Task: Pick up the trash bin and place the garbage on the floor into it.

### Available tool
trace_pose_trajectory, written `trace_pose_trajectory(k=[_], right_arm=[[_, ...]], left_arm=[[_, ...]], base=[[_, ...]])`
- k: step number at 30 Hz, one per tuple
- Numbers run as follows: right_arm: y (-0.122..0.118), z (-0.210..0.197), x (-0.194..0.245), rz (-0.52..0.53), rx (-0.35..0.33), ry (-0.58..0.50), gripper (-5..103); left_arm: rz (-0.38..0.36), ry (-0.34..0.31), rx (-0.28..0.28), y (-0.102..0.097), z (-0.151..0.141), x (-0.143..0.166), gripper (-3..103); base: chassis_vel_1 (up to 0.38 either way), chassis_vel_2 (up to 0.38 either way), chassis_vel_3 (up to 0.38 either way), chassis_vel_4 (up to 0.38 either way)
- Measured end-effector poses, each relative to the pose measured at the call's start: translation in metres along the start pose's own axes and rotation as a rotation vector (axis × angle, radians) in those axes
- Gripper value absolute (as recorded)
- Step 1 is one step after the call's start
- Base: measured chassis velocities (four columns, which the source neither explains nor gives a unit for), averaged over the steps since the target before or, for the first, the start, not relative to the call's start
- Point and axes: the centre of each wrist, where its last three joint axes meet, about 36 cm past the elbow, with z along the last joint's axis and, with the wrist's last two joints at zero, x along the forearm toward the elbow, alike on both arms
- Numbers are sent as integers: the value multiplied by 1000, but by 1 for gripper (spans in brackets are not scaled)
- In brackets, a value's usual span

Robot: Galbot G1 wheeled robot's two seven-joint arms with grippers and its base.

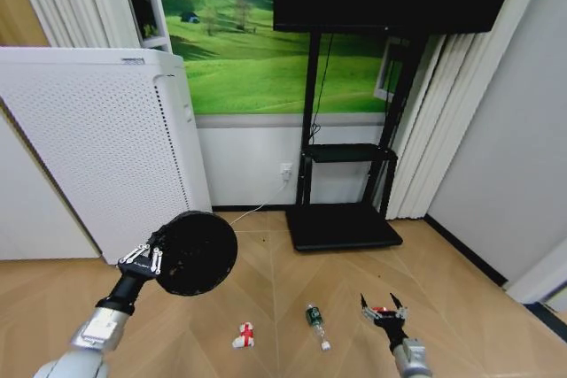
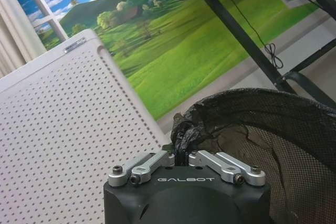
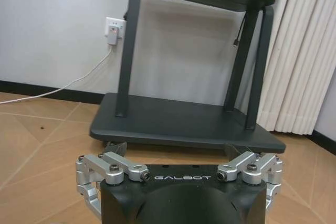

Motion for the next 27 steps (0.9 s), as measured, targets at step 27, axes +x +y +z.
trace_pose_trajectory(k=[27], right_arm=[[6, 2, 5, -99, 51, 46, 100]], left_arm=[[-5, 53, 36, -15, 22, 3, 6]], base=[[266, 248, -251, -259]])
